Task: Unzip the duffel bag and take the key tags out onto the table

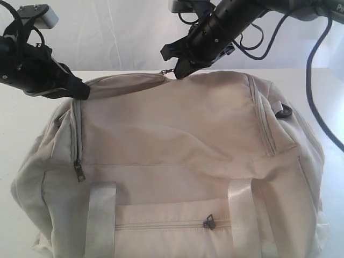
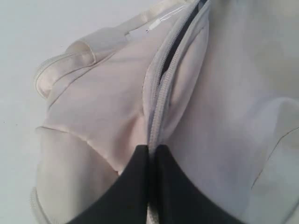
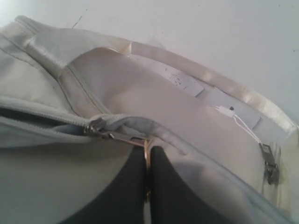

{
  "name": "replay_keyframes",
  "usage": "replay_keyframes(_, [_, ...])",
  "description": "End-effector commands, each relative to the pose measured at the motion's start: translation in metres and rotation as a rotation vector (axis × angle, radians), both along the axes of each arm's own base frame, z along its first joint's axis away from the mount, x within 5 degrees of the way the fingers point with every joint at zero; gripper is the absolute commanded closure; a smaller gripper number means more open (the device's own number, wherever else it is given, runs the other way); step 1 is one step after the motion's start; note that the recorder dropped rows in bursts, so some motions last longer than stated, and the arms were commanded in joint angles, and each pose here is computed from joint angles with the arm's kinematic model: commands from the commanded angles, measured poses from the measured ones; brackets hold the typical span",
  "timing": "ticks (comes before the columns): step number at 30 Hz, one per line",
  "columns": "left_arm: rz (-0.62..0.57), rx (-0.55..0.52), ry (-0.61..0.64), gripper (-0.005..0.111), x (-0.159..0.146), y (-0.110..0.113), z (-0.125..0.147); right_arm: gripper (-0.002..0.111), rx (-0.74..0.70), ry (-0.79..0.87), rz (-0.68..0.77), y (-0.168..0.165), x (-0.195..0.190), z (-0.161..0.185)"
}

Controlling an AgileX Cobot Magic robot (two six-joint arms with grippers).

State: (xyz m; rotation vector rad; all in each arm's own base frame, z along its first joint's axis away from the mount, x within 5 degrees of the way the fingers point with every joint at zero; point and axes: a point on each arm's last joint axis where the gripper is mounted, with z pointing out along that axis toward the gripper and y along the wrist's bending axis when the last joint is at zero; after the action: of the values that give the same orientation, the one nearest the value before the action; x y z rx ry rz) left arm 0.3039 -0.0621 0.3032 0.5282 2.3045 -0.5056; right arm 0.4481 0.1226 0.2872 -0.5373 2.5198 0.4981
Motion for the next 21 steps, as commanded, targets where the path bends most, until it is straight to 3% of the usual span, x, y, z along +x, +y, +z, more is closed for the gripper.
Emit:
replay_keyframes(1, [-0.029,0.026,0.016,0.107,-0.006,0.002,0.003,0.108,-0.123,-0.084,-0.093,-0.045,0.010,0.008])
replay_keyframes(5, [-0.029,0.026,0.016,0.107,-0.006,0.002,0.003,0.108,-0.084,-0.102,-0.101,-0.044,0.007,0.018])
replay_keyframes(13, [-0.035,-0.007,0.006,0.105,-0.005,0.000,0.005,0.108,0.047,-0.158,0.034,0.001,0.000,0.026])
replay_keyframes(15, [-0.073,0.005,-0.027,0.097,-0.005,-0.001,0.006,0.108,0.046,-0.172,0.059,0.013,-0.002,0.026])
replay_keyframes(21, [-0.065,-0.045,-0.133,0.045,0.001,-0.004,0.014,0.108,0.053,-0.198,0.106,0.038,-0.008,0.027])
